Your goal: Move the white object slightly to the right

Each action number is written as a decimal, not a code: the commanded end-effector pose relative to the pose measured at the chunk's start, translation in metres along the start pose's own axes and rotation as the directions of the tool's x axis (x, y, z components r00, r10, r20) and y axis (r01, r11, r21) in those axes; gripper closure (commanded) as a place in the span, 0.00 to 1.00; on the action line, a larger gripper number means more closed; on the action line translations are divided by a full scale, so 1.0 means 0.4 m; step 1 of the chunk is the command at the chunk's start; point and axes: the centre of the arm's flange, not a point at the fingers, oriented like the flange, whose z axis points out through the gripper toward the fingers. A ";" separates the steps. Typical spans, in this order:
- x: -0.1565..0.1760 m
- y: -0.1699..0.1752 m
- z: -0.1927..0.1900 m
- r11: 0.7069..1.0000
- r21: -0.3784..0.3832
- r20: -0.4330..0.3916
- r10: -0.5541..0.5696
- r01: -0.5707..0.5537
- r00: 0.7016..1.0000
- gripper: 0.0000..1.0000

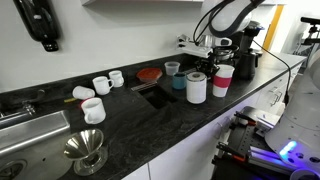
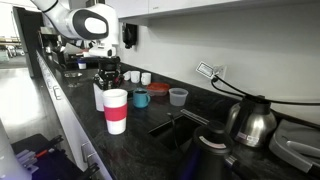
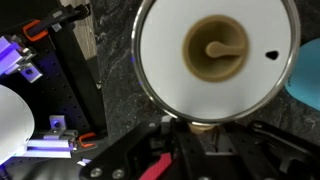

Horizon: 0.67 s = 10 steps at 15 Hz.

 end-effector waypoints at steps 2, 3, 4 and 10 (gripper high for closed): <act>-0.009 -0.001 -0.004 0.999 0.045 0.028 0.029 -0.030 0.999 0.94; -0.012 -0.001 -0.005 0.999 0.050 0.027 0.018 -0.019 0.999 0.94; -0.015 -0.001 -0.005 0.999 0.054 0.031 0.006 -0.008 0.999 0.94; -0.032 0.001 0.002 0.999 0.052 0.042 -0.014 0.011 0.999 0.94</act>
